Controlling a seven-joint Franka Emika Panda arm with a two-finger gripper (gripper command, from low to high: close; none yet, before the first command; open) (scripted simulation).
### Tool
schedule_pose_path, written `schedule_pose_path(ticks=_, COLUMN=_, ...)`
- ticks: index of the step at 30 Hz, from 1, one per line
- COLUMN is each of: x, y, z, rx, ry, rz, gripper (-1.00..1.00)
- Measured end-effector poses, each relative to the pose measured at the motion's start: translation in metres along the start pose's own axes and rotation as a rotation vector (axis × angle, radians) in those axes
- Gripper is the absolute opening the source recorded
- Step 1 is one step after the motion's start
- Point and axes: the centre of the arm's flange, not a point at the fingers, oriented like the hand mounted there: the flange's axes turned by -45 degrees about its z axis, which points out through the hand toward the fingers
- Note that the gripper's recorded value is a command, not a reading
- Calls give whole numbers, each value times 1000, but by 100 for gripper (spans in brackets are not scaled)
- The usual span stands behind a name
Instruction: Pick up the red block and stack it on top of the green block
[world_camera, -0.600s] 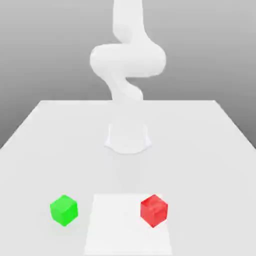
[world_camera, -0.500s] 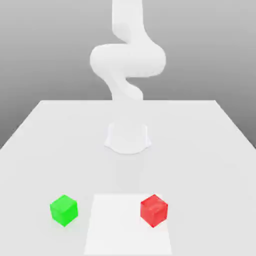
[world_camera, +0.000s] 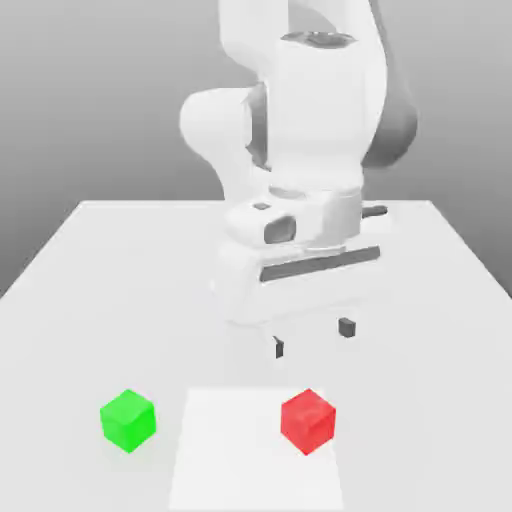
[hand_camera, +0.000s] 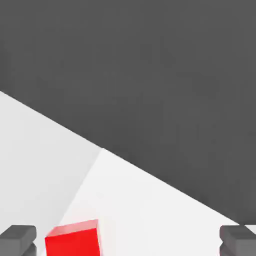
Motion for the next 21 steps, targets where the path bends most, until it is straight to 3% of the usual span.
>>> schedule_pose_path(ticks=3, x=-17, y=-15, z=47, rx=37, ry=-59, rz=-58, gripper=0)
schedule_pose_path(ticks=8, x=-24, y=-18, z=100, rx=43, ry=-69, rz=-64, gripper=0)
schedule_pose_path(ticks=9, x=-25, y=-19, z=106, rx=43, ry=-69, rz=-64, gripper=-100)
schedule_pose_path(ticks=16, x=-25, y=-19, z=106, rx=43, ry=-70, rz=-64, gripper=-100)
schedule_pose_path(ticks=21, x=-21, y=-16, z=61, rx=43, ry=-70, rz=-64, gripper=-100)
